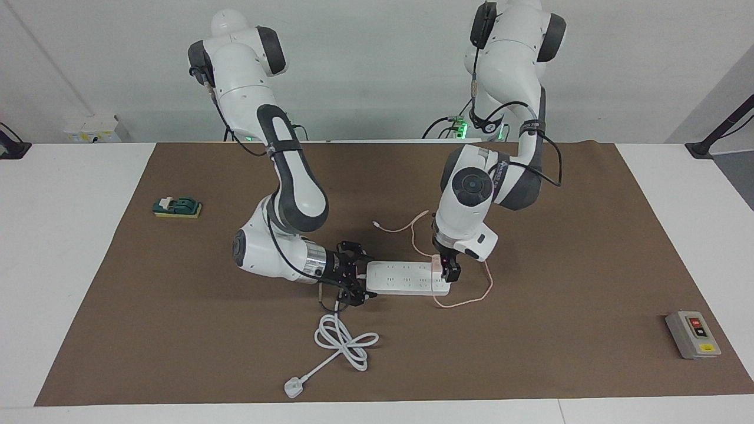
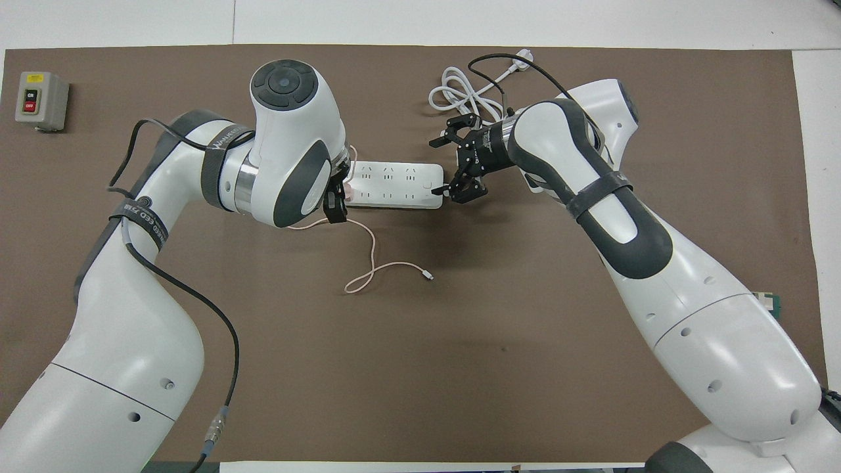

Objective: Unplug charger and place it aside

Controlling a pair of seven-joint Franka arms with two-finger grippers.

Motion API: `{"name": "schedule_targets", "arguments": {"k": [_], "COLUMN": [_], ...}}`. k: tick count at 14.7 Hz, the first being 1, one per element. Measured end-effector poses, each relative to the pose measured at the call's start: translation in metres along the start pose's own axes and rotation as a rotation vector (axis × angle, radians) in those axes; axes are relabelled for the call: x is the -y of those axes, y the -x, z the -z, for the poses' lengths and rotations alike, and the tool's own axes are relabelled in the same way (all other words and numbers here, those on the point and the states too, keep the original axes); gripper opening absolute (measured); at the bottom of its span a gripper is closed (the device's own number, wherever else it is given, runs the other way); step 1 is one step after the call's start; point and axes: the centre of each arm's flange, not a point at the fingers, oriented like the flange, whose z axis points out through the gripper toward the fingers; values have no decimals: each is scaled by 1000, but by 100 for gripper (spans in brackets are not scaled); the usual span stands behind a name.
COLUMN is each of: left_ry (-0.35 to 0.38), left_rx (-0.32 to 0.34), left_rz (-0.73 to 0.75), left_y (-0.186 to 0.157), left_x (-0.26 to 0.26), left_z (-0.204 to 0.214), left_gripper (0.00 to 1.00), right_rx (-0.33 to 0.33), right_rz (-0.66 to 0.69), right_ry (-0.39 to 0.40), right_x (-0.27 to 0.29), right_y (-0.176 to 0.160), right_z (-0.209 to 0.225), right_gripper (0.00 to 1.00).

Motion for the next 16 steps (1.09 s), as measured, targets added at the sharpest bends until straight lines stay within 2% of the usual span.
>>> {"name": "schedule_targets", "arguments": {"k": [4,9,11,16], "left_ry": [-5,6,27,57], "left_rx": [-4,1,11,24], "left_rz": [-2,-3,-12,-37], "left_y": [0,-1,-1,-1], "left_x": [5,7,5,2], "left_z": [-9,-11,-9,-6], "left_gripper": [100,99,94,94], "right_rx": [-8,-7,-11,-13], "right_rz": [36,87,104,111], "right_ry": [17,15,6,9], "right_x": [-7,-7,-6,-7], "right_y": [17,20,18,14], "right_z": [-32,-33,-33,-36], "right_gripper": [100,100,100,100]}}
